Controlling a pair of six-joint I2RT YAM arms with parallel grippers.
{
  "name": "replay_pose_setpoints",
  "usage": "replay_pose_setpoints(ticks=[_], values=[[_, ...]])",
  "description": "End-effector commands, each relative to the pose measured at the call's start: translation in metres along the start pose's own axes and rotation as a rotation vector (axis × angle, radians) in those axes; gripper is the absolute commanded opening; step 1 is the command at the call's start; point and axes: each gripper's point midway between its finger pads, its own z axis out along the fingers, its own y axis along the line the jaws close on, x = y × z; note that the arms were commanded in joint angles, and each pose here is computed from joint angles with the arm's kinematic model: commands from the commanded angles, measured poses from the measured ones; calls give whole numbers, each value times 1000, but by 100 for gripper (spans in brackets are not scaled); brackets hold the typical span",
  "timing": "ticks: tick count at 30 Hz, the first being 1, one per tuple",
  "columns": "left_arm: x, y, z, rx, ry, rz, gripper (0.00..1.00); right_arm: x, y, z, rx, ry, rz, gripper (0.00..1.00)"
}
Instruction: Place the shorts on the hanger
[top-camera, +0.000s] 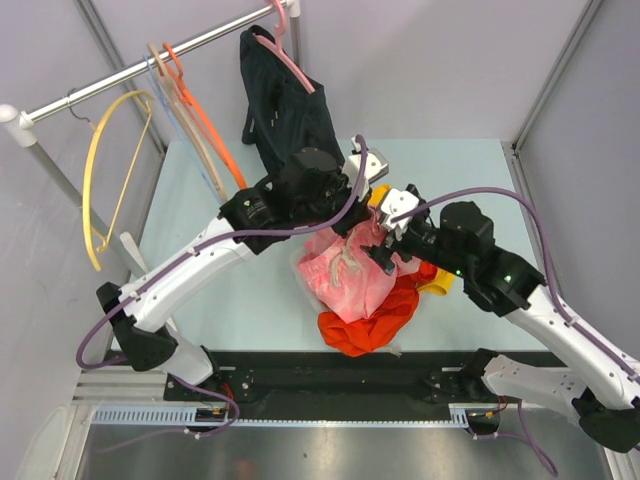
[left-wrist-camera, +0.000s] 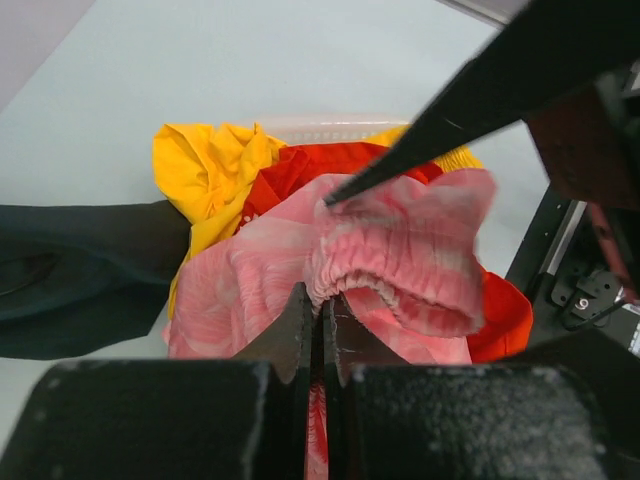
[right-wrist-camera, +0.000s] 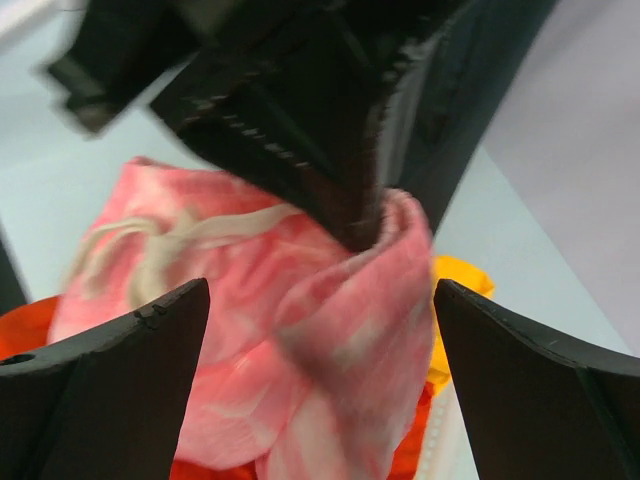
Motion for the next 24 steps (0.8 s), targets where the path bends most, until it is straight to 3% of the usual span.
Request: replay_pose_setpoints(ticks=[1,2,3,6,8,11,12,13,15,16,17,19,24], values=[[-22,-7,-17,28,-67,-36,0,-15,-42,8,235,-48,-53,97],[-21,-8,-17,33,-66,-33,1,-19,-51,7,290,-60,-51,94],[-19,-9,-19,36,-64,-34,0,-20,-56,6,318,-65,-52,84],[-9,-8,-20,38,-51,-25,0,-29,-74,-5,416,-89,-72,65],[-10,-10,-27,53,-64,-15,0,-31,-82,-13,457,-85,-94,63],[-6,-11,-30,79,-63,9,0,-31,-83,-23,433,-90,-113,31],[-5,-10,-31,81,-60,21,1,-32,-82,-26,425,-97,-117,7],[-6,-12,-36,95,-70,37,10,-34,-81,-31,416,-109,-122,0],[-5,-7,-42,78,-81,79,32,-34,-85,-38,428,-107,-147,0],[-2,-5,-45,71,-89,89,69,-37,-87,-44,445,-115,-149,0],[-8,-5,-63,65,-140,131,82,-43,-90,-56,471,-138,-149,0],[11,-5,-66,69,-134,183,99,-54,-92,-72,492,-179,-159,0],[67,-15,-82,135,-53,320,100,-76,-69,-112,417,-303,-209,0]])
